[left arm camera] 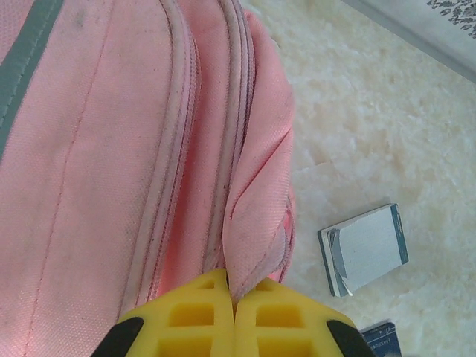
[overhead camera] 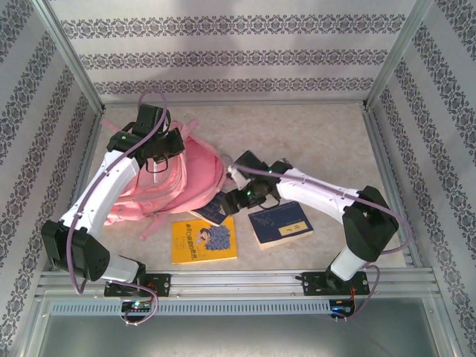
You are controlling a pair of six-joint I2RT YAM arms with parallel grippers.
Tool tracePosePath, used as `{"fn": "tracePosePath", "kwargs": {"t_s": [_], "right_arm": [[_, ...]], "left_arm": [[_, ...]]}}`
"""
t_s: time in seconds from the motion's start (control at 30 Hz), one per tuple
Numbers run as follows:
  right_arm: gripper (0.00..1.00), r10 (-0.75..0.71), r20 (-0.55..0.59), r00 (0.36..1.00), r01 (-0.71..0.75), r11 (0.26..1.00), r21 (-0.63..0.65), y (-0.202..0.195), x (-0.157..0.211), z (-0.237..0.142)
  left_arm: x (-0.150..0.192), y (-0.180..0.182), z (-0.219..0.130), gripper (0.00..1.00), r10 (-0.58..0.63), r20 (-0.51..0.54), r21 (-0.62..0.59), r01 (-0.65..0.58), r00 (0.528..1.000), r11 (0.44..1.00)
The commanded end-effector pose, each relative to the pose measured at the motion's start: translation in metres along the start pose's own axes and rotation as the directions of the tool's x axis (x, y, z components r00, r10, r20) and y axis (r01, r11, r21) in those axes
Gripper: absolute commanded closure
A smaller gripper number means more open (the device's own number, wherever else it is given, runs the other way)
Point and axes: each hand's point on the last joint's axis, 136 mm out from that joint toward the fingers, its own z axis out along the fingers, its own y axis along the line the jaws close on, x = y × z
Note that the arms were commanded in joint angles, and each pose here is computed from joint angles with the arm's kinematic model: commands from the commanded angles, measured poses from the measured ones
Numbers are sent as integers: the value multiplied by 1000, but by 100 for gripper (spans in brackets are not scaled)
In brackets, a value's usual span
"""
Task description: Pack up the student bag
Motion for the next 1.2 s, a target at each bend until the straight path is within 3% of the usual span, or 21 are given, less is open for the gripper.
{"fn": "tracePosePath", "kwargs": {"t_s": [0.0,0.33,0.5,0.63,0.9,1.0,1.13,1.17], "right_arm": [[26,-149,-22,989,150,979,135,-3,5,8],[30,-344,-137,929,362,922,137,43,4,59],[32,-387,-215,897,425,889,173,37,16,78],[37,-419,-291,860,494,826,272,18,24,91],[64,-432,-318,844,536,694,480,-16,3,87],[76,-459,-295,838,545,675,497,-15,-6,80],[99,-464,-249,850,522,676,520,-18,-20,66],[100,-459,-235,857,508,678,531,-20,-24,61]], "left_arm": [[-29,12,-6,100,-16,78,-58,21,997,998],[-45,15,5,100,-69,74,-54,73,995,996],[-45,16,8,100,-79,68,-53,82,995,995],[-44,15,11,100,-88,60,-44,91,994,995],[-41,14,15,100,-101,51,-28,102,994,994],[-40,12,17,100,-106,43,-18,107,993,994],[-39,10,19,100,-106,34,-6,106,994,994],[-40,9,18,100,-103,36,-2,104,994,995]]}}
